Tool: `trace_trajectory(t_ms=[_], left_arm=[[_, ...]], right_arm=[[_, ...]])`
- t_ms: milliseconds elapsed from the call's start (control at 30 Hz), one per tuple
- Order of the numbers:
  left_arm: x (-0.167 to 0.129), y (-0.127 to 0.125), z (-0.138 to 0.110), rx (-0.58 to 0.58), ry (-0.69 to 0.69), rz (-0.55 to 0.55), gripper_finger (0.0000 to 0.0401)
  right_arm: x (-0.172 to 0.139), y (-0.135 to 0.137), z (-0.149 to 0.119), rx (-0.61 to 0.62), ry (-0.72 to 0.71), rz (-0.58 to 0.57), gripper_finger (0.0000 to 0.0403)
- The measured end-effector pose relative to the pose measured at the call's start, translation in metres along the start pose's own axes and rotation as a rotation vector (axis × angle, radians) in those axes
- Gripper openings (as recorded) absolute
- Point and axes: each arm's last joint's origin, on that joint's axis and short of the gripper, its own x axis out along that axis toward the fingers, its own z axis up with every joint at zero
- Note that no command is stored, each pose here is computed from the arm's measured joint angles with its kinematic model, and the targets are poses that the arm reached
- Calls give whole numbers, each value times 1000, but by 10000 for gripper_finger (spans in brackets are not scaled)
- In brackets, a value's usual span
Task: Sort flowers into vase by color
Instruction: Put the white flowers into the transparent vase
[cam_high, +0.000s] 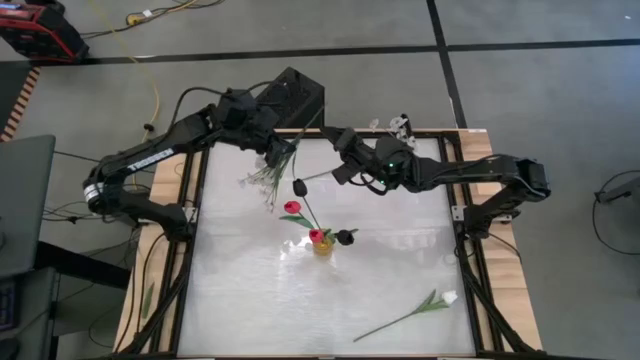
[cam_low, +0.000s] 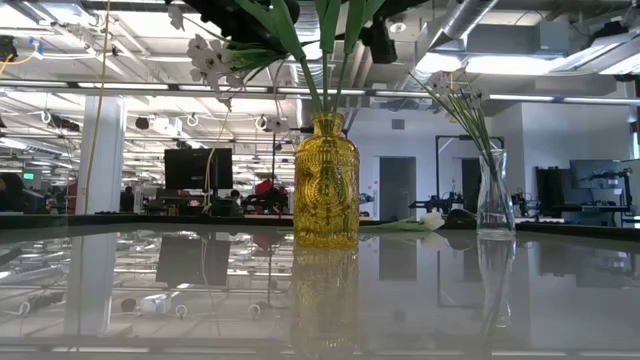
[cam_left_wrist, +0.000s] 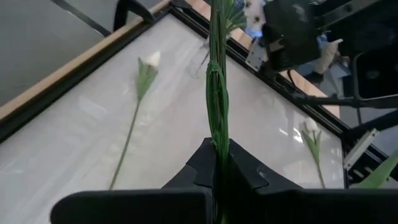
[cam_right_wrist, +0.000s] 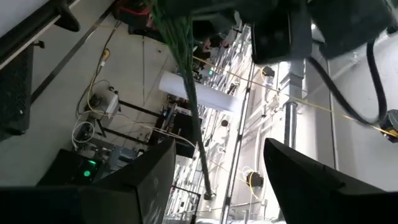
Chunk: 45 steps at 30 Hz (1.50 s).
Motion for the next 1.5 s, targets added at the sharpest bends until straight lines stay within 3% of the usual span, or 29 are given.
trace_trajectory(t_ms=[267,600,933,1200,1500], left_arm=[[23,2,14,36,39,-60,0],[28,-3,18,53,22,-100,0],[29,-6,16,35,34,-117,4],[30,-8,19,47,-3,-91,64],[12,-10,28,113,-80,-147,136]], right_arm=[[13,9,-13,3,49,13,270],[17,16,-9,8,1,26,257],[26,23,0,23,-21,-9,167],[22,21,10,47,-66,-8,42],[17,20,-1,238,-71,46,34]])
